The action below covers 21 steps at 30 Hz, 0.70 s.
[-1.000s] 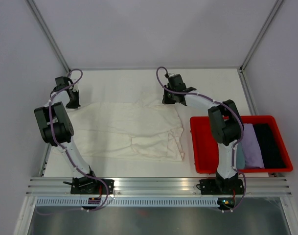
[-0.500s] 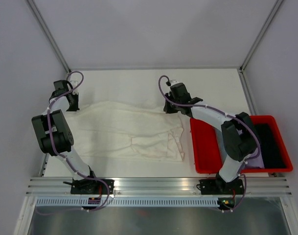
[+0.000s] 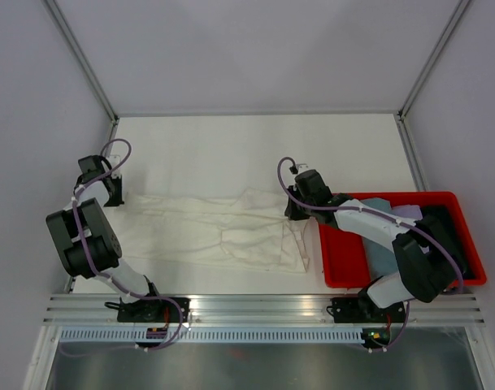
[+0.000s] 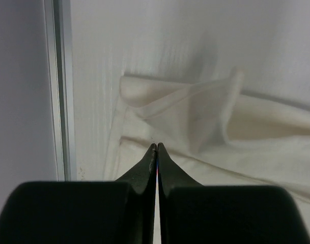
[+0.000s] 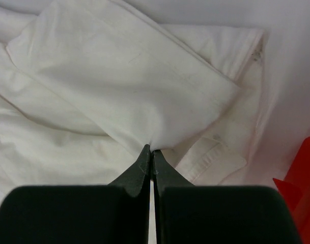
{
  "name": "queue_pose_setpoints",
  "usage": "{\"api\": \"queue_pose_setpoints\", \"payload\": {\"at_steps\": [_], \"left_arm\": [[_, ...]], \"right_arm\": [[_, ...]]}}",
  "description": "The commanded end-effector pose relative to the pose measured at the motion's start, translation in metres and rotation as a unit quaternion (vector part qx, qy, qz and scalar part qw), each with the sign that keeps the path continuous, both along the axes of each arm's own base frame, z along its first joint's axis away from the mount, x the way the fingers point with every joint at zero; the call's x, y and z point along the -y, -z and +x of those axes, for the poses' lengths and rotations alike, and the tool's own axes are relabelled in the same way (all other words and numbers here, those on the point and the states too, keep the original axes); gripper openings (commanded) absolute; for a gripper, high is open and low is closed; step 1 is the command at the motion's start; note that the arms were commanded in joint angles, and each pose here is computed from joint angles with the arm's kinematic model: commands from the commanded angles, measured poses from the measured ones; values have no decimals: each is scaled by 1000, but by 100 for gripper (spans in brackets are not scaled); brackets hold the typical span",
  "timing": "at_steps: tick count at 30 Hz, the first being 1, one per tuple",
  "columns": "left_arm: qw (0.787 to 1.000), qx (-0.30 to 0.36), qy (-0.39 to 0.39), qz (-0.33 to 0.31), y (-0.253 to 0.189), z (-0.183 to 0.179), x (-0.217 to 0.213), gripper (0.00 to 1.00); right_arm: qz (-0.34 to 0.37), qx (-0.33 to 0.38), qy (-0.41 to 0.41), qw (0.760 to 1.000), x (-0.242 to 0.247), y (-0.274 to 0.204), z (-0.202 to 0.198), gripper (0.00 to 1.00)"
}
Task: Roll the t-shirts
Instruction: Fold the tshirt
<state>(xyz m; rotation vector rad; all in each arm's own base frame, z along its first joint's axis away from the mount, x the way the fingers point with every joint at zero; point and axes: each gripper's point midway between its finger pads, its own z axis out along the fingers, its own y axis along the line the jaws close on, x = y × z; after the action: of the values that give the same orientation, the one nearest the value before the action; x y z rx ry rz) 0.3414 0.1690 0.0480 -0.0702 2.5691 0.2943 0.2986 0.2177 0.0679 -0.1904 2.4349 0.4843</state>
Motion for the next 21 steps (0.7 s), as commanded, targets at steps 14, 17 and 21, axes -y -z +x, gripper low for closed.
{"api": "queue_pose_setpoints", "payload": {"at_steps": [14,17,21], "left_arm": [[997,55,24,48,-65,9,13,55],[998,34,26,51,-52,33,19,56],[997,1,31,72,-32,52,22,60]], "right_arm": [[-29,-19,2,999,6,23,-15,1],[-20,-28,-1,999,1,27,-17,0],[-17,-34,6,999,2,33,-19,0]]}}
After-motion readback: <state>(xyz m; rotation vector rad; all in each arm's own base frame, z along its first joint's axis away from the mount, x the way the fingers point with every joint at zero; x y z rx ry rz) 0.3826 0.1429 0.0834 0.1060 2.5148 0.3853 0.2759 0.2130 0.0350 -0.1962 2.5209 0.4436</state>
